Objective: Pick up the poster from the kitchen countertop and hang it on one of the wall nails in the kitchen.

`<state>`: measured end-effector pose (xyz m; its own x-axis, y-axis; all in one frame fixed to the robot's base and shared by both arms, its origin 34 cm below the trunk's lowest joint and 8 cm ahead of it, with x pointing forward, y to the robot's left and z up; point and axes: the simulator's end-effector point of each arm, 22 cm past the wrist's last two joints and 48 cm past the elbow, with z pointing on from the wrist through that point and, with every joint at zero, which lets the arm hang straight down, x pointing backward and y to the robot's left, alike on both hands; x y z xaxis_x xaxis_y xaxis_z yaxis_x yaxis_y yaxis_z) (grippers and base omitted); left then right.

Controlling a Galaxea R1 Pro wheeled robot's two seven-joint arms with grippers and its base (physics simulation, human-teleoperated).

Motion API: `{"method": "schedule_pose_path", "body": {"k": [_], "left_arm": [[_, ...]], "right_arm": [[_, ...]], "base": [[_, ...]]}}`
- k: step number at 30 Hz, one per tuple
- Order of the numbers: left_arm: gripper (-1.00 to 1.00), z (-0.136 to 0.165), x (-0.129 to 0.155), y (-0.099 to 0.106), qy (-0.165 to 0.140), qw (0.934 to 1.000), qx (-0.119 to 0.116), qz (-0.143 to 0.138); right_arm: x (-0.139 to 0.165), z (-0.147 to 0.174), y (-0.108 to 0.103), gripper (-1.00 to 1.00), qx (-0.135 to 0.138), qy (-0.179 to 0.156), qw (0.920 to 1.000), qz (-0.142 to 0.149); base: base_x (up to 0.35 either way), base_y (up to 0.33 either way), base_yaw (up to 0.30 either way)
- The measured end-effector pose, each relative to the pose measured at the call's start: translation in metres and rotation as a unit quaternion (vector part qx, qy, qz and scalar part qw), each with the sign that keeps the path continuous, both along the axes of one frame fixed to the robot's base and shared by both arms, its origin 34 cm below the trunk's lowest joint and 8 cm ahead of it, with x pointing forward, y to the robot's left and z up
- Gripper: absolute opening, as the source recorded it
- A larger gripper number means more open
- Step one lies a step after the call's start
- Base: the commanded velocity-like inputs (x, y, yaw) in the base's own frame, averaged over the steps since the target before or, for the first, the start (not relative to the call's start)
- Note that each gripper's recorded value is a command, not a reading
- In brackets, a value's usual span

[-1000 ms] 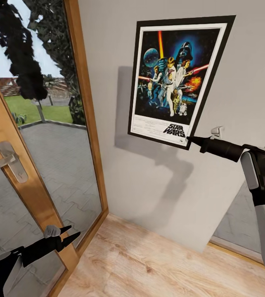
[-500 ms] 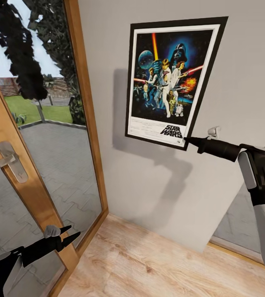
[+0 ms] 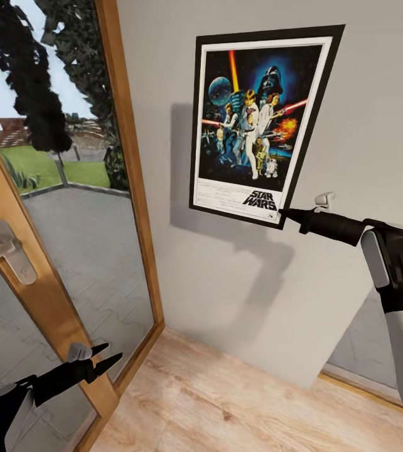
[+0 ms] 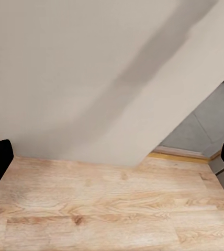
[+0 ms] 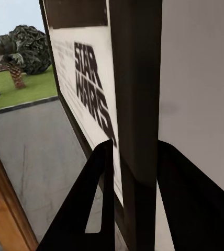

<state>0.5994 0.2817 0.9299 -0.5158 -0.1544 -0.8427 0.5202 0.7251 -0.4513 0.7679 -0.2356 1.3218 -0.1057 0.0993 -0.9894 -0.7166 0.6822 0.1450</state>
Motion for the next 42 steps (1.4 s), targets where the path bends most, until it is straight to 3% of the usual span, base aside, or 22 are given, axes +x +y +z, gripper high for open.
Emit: {"method": "schedule_pose_path", "body": {"k": [42], "left_arm": [[1.00,-0.0002,-0.0002,0.0000,0.000,1.0000,0.000,0.000]], "right_arm": [[0.0003,-0.0001,-0.0002,-1.00,0.001,0.000,1.0000,0.000]], "base": [[0.087,0.000,0.000]]}}
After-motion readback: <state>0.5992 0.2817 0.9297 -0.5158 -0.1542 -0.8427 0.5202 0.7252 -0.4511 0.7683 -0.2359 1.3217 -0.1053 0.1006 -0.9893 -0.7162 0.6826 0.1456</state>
